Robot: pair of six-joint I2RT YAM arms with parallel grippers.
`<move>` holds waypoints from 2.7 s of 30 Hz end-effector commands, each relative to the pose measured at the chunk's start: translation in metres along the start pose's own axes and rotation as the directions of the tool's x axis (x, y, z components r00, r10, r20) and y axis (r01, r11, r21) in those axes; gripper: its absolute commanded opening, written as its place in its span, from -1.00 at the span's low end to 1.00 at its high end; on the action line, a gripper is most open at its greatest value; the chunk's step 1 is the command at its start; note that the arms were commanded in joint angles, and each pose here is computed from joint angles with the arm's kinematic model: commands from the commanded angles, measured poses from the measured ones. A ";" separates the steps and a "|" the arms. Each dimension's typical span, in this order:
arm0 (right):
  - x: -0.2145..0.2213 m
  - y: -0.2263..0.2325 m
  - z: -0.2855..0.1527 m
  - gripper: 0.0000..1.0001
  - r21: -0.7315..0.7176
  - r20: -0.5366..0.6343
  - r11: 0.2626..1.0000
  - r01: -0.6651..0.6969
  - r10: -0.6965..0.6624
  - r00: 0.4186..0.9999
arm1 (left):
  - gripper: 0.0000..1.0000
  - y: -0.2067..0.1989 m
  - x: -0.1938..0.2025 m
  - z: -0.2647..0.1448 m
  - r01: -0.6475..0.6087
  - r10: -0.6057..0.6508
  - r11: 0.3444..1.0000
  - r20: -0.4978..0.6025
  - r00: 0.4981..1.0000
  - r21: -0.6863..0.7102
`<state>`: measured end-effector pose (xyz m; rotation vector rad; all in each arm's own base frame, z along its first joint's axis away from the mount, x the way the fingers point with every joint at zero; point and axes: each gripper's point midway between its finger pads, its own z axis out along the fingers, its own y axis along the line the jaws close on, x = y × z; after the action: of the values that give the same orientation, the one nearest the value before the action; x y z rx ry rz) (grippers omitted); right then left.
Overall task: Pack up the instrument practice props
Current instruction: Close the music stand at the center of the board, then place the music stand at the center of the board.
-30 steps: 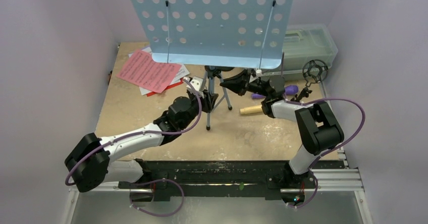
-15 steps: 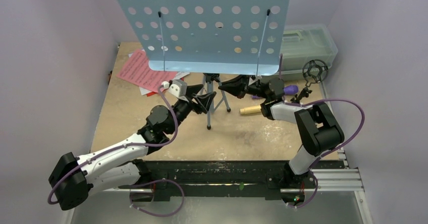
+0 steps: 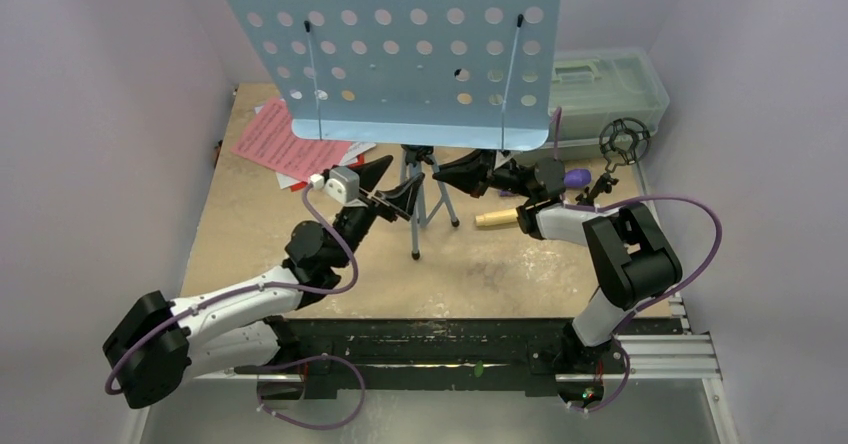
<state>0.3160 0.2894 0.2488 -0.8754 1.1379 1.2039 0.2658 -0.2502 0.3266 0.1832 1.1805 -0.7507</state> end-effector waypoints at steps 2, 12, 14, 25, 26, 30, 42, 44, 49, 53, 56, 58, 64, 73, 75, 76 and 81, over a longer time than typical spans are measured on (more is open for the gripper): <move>-0.076 0.013 0.006 -1.00 0.009 0.209 0.993 0.120 -0.119 0.971 | 0.52 -0.001 -0.039 0.020 -0.056 0.058 0.998 0.180 0.982 -0.019; -0.066 0.009 0.006 -1.00 0.011 0.193 0.995 0.099 -0.100 0.976 | 0.47 0.004 -0.060 0.033 -0.063 0.082 0.995 0.265 0.961 -0.078; -0.063 0.008 0.006 -1.00 0.013 0.188 0.995 0.098 -0.098 0.977 | 0.46 0.004 -0.065 0.035 -0.065 0.087 0.994 0.273 0.958 -0.087; -0.059 0.007 0.006 -1.00 0.014 0.178 0.995 0.100 -0.101 0.979 | 0.03 0.008 -0.058 0.061 -0.069 0.103 0.988 0.256 0.961 -0.139; -0.059 0.007 0.006 -1.00 0.014 0.178 0.995 0.099 -0.100 0.979 | -0.06 0.008 -0.058 0.062 -0.070 0.106 0.987 0.256 0.961 -0.145; -0.060 0.008 0.005 -1.00 0.012 0.178 0.994 0.106 -0.106 0.978 | -0.33 0.009 -0.054 0.067 -0.086 0.121 0.985 0.243 0.962 -0.152; -0.077 0.038 0.006 -0.22 -0.115 0.142 0.985 0.128 -0.111 0.984 | -1.00 0.010 -0.078 0.080 -0.023 0.063 0.978 0.190 0.980 -0.205; -0.084 0.046 0.005 0.11 -0.138 0.130 0.984 0.117 -0.099 0.987 | -1.00 0.013 -0.083 0.083 0.005 0.036 0.974 0.176 0.984 -0.226; -0.103 0.068 -0.001 0.49 -0.190 0.089 0.971 0.145 -0.130 0.988 | -1.00 0.035 -0.098 0.085 0.109 -0.056 0.953 0.189 0.980 -0.282; -0.101 0.065 -0.010 0.52 -0.169 0.023 0.972 0.166 -0.164 0.986 | -1.00 0.049 -0.110 0.087 0.167 -0.108 0.938 0.200 0.974 -0.303; -0.097 0.055 -0.022 0.53 -0.114 -0.010 0.975 0.191 -0.193 0.981 | -1.00 0.049 -0.119 0.091 0.183 -0.126 0.935 0.199 0.972 -0.302; -0.094 0.050 -0.031 0.55 -0.081 -0.022 0.977 0.197 -0.199 0.980 | -1.00 0.050 -0.126 0.094 0.203 -0.144 0.928 0.199 0.969 -0.312; -0.089 0.041 -0.057 0.59 0.006 -0.049 0.977 0.214 -0.213 0.976 | -1.00 0.065 -0.138 0.100 0.259 -0.198 0.891 0.196 0.960 -0.373; -0.088 0.029 -0.089 0.60 0.112 -0.067 0.968 0.225 -0.218 0.974 | -1.00 0.120 -0.102 0.101 0.367 -0.334 0.807 0.155 0.930 -0.462; -0.087 0.026 -0.094 0.59 0.128 -0.070 0.966 0.223 -0.216 0.974 | -1.00 0.133 -0.093 0.100 0.396 -0.366 0.786 0.159 0.917 -0.474; -0.087 0.025 -0.096 0.60 0.136 -0.072 0.965 0.223 -0.215 0.974 | -1.00 0.139 -0.090 0.100 0.410 -0.384 0.775 0.156 0.910 -0.481; -0.086 0.019 -0.104 0.60 0.164 -0.079 0.961 0.221 -0.211 0.974 | -1.00 0.167 -0.069 0.101 0.459 -0.464 0.721 0.130 0.876 -0.518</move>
<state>0.2802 0.1786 0.3079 -0.8850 1.1527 0.9166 0.4280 -0.1350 0.2990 -0.5995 1.6461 -0.5222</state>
